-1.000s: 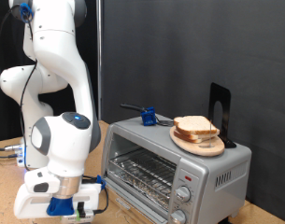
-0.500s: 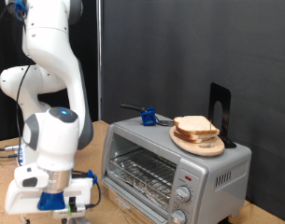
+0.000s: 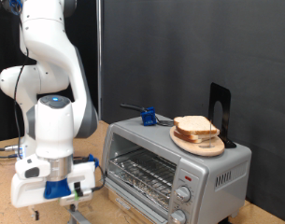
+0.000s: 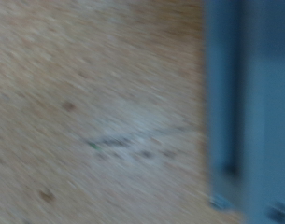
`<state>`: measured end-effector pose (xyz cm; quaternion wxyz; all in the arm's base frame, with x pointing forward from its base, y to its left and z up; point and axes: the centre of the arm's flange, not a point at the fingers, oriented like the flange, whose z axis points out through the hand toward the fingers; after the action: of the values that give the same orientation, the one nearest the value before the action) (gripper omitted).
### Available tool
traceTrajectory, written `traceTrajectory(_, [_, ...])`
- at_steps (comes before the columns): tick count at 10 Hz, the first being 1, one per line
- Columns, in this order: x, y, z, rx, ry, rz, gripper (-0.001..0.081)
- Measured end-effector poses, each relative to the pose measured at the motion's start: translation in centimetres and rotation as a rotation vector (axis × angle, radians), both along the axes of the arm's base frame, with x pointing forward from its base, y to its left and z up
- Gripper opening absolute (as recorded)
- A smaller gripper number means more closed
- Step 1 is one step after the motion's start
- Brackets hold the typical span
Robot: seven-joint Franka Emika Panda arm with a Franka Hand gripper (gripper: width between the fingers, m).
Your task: Make a piece of toast with the oven
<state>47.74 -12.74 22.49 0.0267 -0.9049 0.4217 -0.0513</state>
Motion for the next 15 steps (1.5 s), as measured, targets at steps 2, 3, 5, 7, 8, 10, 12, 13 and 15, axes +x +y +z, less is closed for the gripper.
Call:
traceTrajectory(2, [-0.3, 0.8, 3.3, 0.132, -0.066, 0.115, 0.0808])
traceTrajectory(3, [-0.7, 1.1, 5.0, 0.185, -0.085, 0.169, 0.0808])
traceTrajectory(5, [-1.4, 2.0, 8.2, 0.251, -0.078, 0.241, 0.0808])
traceTrajectory(7, [-2.4, 2.9, 11.2, 0.300, -0.050, 0.335, 0.0808])
traceTrajectory(8, [-2.8, 2.9, 12.5, 0.306, -0.056, 0.361, 0.0808])
traceTrajectory(10, [-3.8, 3.1, 13.6, 0.285, -0.062, 0.368, 0.0808])
traceTrajectory(12, [-3.7, 3.1, 13.6, 0.306, -0.078, 0.360, 0.0808])
traceTrajectory(13, [-3.5, 3.3, 14.1, 0.336, -0.109, 0.364, 0.0808])
traceTrajectory(15, [-3.3, 4.2, 17.2, 0.309, -0.177, 0.390, 0.0808])
